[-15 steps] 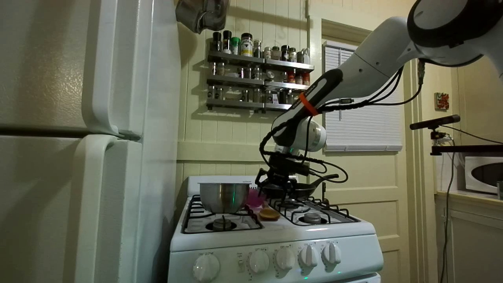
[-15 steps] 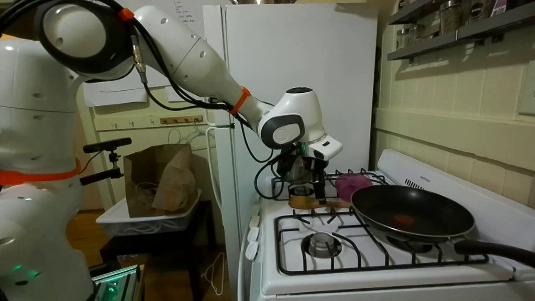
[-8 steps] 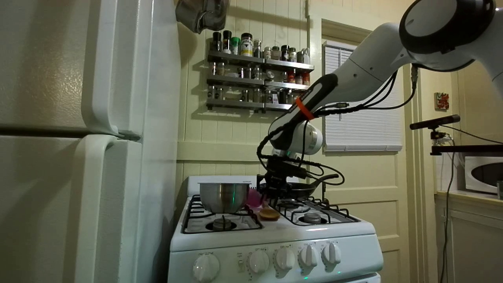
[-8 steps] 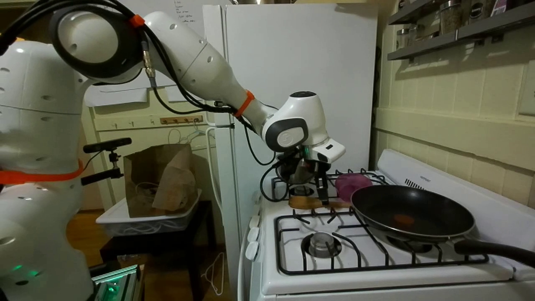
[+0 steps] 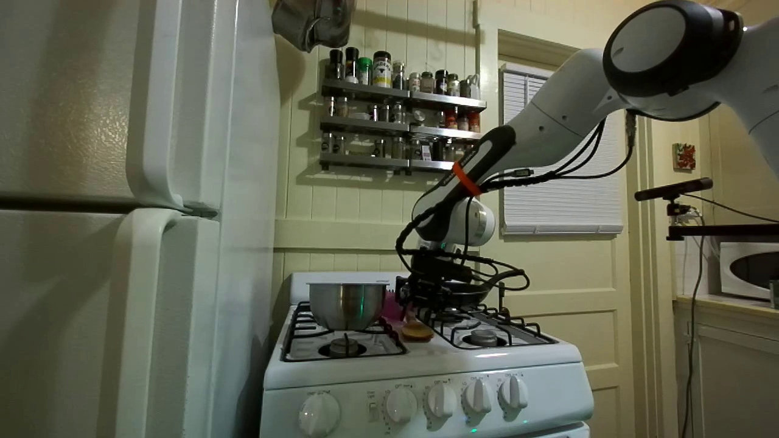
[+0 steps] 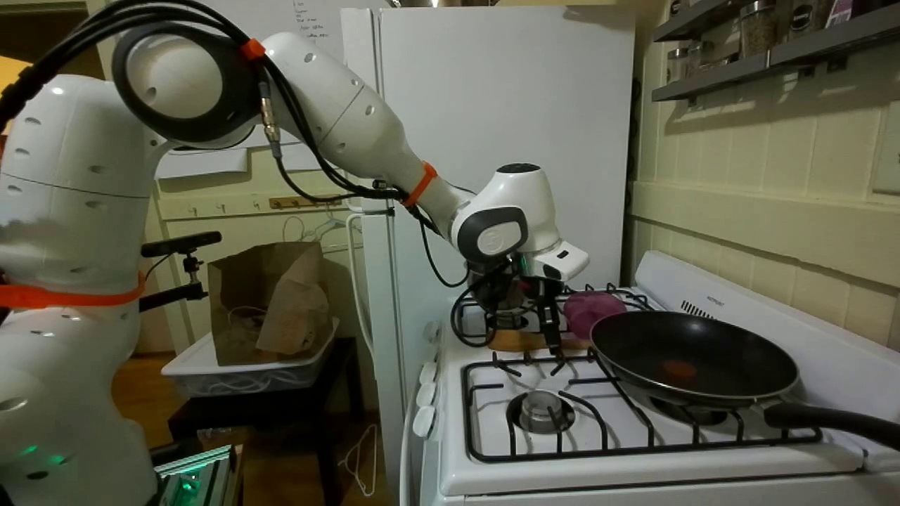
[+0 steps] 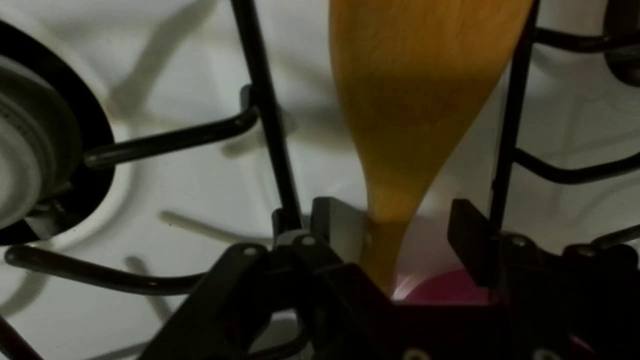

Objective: Use the cooking stick to stir the contents of the black pan

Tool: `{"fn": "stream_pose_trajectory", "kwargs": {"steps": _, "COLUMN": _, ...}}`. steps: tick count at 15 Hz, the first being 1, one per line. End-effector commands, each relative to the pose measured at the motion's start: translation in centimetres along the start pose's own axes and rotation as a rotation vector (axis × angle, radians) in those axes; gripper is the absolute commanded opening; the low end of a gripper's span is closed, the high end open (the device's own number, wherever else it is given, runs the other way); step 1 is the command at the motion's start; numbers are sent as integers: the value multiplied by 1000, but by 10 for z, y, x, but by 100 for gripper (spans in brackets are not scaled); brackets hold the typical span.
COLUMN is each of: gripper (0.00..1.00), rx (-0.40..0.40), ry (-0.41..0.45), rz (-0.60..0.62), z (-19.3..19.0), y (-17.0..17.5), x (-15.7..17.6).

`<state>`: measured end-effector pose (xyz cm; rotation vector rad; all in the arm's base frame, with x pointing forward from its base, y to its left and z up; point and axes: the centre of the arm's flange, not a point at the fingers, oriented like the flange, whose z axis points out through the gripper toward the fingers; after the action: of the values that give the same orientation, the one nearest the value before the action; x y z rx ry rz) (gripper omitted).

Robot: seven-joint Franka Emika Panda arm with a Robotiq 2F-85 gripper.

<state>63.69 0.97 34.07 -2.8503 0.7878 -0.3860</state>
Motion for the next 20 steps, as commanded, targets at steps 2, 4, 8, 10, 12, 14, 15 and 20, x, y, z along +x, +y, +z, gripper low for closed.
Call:
{"fn": "stream_pose_trajectory", "kwargs": {"steps": 2, "gripper": 55, "rx": -23, "ry": 8, "rz": -66, "z": 13, "y": -18, "x": 5}}
{"fn": "stream_pose_trajectory", "kwargs": {"steps": 4, "gripper": 49, "rx": -30, "ry": 5, "rz": -89, "z": 16, "y": -23, "x": 5}}
{"fn": "stream_pose_trajectory", "kwargs": {"steps": 8, "gripper": 44, "rx": -70, "ry": -8, "rz": -115, "z": 21, "y": -25, "x": 1}}
{"fn": "stream_pose_trajectory", "kwargs": {"steps": 10, "gripper": 35, "rx": -93, "ry": -11, "rz": -126, "z": 22, "y": -23, "x": 1}}
{"fn": "stream_pose_trajectory", "kwargs": {"steps": 12, "gripper": 24, "rx": -110, "ry": -18, "rz": -127, "z": 24, "y": -19, "x": -1}}
{"fn": "stream_pose_trajectory", "kwargs": {"steps": 14, "gripper": 4, "rx": -122, "ry": -21, "rz": -127, "z": 22, "y": -16, "x": -3}}
{"fn": "stream_pose_trajectory", "kwargs": {"steps": 15, "gripper": 6, "rx": -122, "ry": -22, "rz": -126, "z": 20, "y": -15, "x": -5}}
{"fn": "stream_pose_trajectory", "kwargs": {"steps": 20, "gripper": 6, "rx": -115, "ry": -33, "rz": -99, "z": 5, "y": -13, "x": -17}}
